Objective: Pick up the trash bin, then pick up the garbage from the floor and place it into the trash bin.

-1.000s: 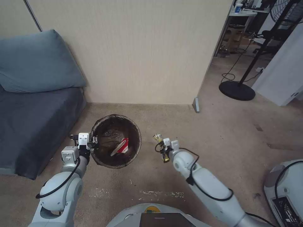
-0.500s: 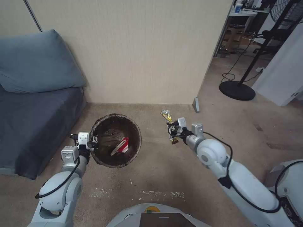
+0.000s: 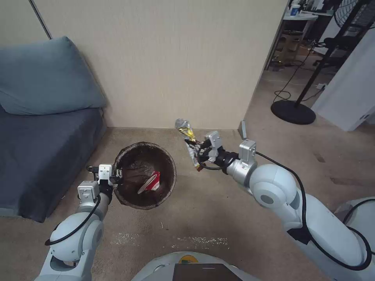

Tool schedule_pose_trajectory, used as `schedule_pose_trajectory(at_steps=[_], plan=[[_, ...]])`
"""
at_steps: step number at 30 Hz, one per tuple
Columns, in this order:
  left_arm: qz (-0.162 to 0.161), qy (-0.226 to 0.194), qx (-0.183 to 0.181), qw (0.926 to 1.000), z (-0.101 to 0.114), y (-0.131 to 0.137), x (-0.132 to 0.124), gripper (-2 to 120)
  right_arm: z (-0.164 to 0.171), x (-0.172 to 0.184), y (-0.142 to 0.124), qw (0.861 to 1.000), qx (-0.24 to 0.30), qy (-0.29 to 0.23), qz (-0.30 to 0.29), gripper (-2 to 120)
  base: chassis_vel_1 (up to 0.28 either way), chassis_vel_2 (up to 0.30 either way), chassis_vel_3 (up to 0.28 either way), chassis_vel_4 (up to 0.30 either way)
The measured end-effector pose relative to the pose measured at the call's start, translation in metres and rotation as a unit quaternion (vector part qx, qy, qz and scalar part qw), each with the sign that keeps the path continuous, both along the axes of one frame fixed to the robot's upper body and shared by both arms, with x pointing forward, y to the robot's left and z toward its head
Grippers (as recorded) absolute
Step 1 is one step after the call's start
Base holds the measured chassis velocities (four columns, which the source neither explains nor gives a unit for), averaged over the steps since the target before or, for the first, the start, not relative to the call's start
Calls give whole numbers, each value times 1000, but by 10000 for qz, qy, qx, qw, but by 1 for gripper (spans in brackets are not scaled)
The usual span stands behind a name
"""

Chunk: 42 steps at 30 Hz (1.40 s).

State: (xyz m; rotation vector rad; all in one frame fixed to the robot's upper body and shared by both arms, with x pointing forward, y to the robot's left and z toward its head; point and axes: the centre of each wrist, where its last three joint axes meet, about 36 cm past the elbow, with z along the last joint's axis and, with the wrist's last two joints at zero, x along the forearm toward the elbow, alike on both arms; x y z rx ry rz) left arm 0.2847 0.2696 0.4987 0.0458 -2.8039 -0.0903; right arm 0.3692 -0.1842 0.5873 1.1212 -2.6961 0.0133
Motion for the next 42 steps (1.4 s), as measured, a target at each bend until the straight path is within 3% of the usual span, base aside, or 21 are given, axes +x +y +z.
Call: schedule_pose_trajectory(at_steps=[7,14,38,42], plan=[[12,16,8,10000,-1,-2,0,3,24,1,34,9970,-7,-221,739,0,0,0,0,0],[26,22,9,10000,0,-2,0,3,23,-2,66,9920,-113,-102,1254,0,0,0,0,0],[27,-18,-46,10000,1,-5,2,3,-28,-4,102,9907,-569,562,1105,-2,0,0,0,0],[21,-33,-56,10000,1,-5,3,3,-35,-7,109,9909,-649,628,993,15,0,0,0,0]])
